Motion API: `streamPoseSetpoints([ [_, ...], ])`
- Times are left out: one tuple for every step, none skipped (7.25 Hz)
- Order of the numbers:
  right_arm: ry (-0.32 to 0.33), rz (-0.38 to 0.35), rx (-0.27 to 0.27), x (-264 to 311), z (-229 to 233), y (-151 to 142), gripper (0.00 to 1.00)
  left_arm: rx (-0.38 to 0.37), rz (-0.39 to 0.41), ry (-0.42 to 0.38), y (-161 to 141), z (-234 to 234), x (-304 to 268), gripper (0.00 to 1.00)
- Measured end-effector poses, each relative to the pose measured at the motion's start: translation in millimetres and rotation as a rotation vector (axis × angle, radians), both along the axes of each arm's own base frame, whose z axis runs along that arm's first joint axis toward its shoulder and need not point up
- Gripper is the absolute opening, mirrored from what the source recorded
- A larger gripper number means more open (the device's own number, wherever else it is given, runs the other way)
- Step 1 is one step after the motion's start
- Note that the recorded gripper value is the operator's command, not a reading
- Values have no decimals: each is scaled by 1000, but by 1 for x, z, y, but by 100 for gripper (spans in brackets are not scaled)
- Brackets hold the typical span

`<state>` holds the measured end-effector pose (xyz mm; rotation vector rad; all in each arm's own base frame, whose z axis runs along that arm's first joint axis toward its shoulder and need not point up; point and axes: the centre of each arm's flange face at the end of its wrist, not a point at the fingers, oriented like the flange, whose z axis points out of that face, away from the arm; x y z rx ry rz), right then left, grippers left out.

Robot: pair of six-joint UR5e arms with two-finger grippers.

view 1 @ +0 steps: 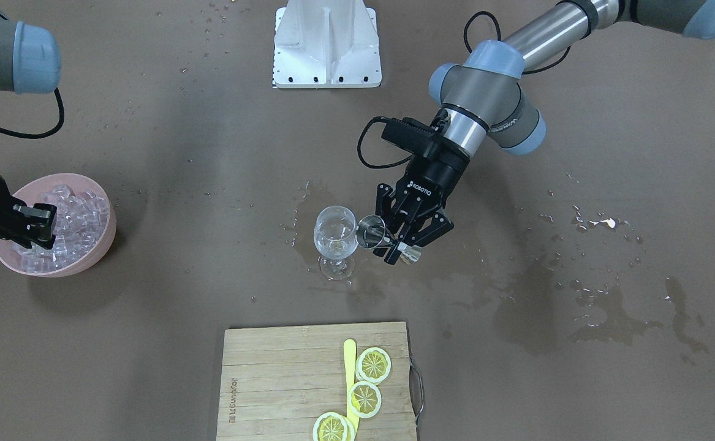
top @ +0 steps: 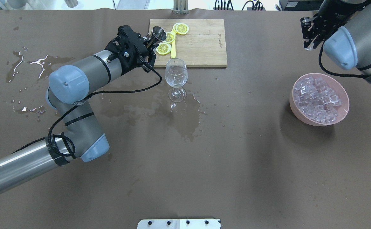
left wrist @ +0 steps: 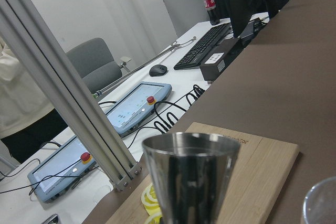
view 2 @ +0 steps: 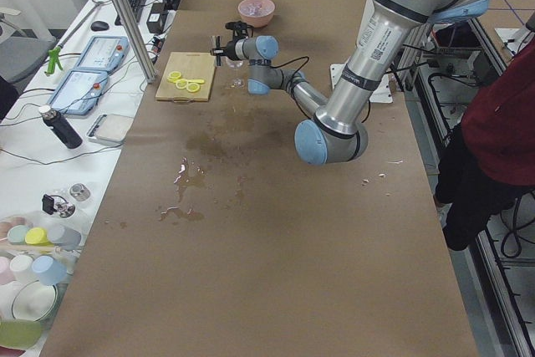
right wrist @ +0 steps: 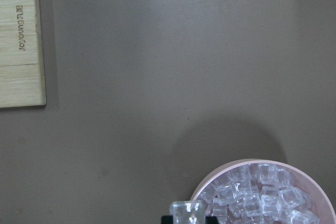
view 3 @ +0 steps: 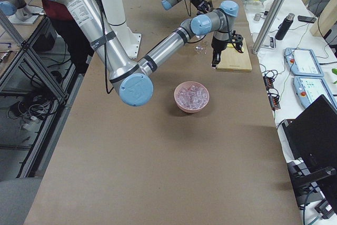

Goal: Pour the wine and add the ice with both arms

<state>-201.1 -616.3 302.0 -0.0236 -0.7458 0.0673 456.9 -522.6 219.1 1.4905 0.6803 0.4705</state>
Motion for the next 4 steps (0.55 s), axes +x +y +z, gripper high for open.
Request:
streamPoseSetpoints([
  [-3,1,-6,-1,-1,0,26,8,-4,-15,1,2,2,0],
  [-3,2,-14,-1,-1,0,26,22,-11,-33,2,2,4,0],
  [1,3,-27,-1,-1,0,26,44,-24,-57,4,2,5,0],
  [6,3,-43,-1,-2,0,26,63,-36,-76,8,1,9,0],
])
